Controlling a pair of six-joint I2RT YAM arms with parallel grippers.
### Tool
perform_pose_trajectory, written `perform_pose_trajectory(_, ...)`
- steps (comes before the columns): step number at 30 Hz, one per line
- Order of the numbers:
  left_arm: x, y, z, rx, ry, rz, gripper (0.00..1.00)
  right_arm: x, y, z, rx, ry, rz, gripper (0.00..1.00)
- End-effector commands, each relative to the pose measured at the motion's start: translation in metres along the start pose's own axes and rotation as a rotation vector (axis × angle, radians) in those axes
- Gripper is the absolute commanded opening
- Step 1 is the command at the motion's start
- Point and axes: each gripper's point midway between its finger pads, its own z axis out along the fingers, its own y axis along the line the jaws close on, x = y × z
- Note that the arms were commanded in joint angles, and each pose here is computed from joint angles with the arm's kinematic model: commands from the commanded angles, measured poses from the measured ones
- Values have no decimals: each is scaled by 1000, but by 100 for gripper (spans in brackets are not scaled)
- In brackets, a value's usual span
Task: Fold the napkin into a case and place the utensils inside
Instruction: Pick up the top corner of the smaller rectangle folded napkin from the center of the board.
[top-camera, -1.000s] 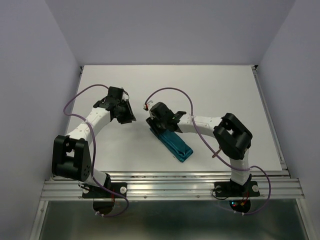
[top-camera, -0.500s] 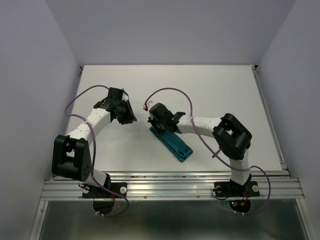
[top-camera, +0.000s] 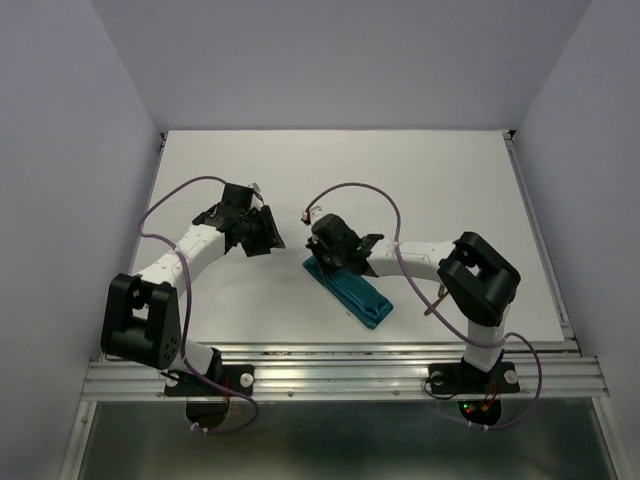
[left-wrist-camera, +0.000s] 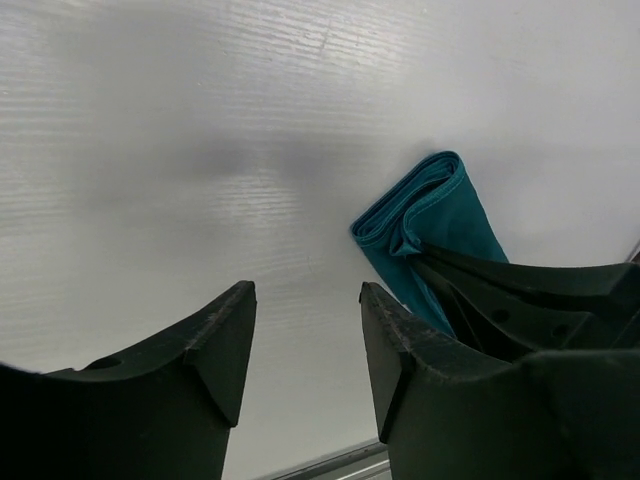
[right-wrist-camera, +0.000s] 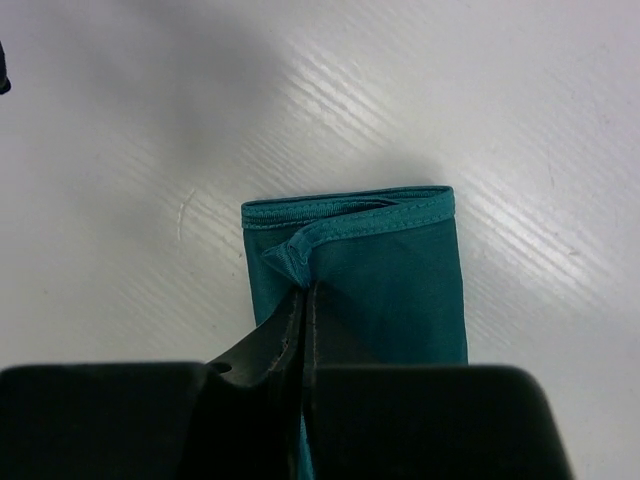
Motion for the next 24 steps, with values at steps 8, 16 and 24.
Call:
perform_pose_trajectory(8, 32, -39, 13, 195, 59, 75, 4, -29, 14, -25, -178, -178, 261, 1)
perform_pose_trajectory(16, 58, -69, 46, 235, 149, 87, 0, -27, 9, -33, -192, -198, 339, 1)
perform_pose_trajectory(24, 64, -73, 67, 224, 171, 72, 0, -22, -9, -44, -159, -213, 389, 1)
